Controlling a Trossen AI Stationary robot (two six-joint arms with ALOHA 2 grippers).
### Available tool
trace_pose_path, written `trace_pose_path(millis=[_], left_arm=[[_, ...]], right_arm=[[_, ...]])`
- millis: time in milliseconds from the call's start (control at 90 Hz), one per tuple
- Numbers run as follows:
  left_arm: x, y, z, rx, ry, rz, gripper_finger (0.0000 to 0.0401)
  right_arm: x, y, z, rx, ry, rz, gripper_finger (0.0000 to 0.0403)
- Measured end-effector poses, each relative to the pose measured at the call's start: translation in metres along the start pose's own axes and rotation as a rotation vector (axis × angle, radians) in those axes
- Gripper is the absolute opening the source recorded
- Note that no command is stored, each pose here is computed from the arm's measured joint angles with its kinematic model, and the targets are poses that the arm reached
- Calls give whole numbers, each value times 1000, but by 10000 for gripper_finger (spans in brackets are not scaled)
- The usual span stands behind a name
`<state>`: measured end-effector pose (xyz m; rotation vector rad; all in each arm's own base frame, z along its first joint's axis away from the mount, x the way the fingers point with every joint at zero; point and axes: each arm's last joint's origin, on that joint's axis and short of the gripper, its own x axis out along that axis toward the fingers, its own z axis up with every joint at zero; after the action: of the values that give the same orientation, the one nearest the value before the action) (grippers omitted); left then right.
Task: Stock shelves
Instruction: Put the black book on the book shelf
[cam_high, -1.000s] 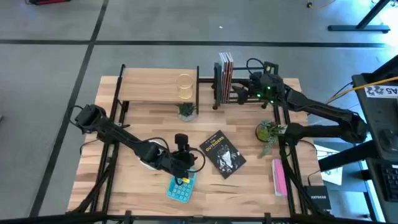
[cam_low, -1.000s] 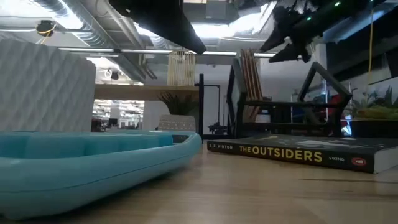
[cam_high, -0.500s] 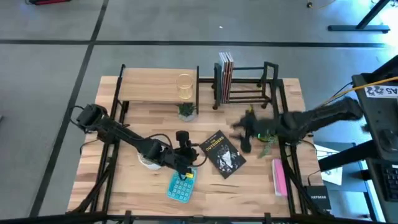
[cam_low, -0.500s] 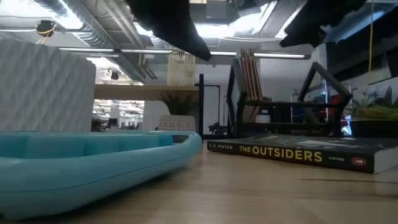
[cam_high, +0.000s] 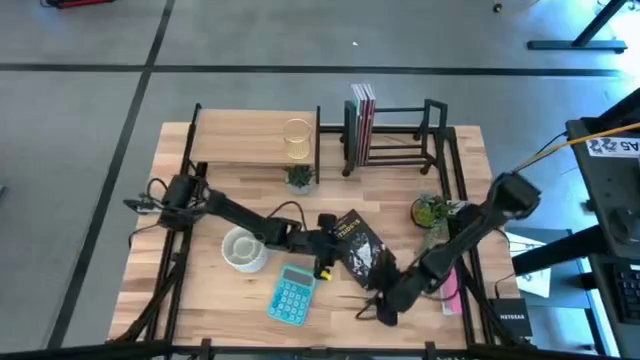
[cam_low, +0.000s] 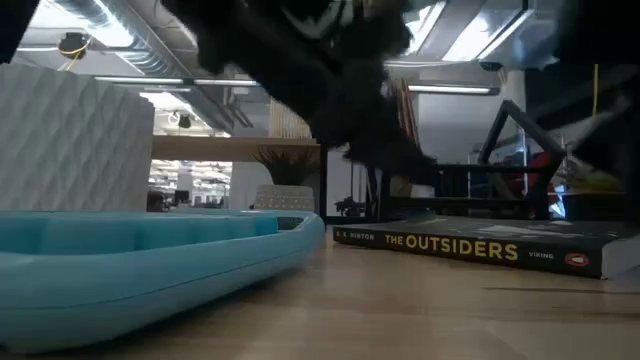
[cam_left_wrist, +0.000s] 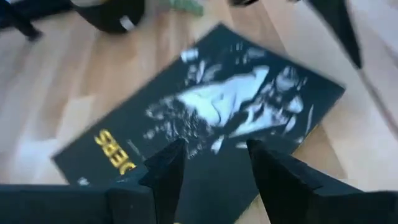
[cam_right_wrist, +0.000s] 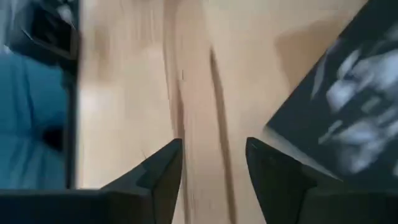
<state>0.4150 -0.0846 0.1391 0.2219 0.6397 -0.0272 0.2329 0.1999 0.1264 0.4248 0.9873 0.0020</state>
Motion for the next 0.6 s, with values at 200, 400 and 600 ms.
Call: trace_pose_path(millis=[200,400,600], left_arm=[[6,5,-15,-113,120,-145,168],[1,-14,-13,-180,126,-236,168],[-16,-24,1,-160,75,-202,168]], right_arm=[[0,-16,0,50,46,-224,141],[-32,-26,6,65,62,-538,131],[-58,-2,22,-33,-7,-622,127]])
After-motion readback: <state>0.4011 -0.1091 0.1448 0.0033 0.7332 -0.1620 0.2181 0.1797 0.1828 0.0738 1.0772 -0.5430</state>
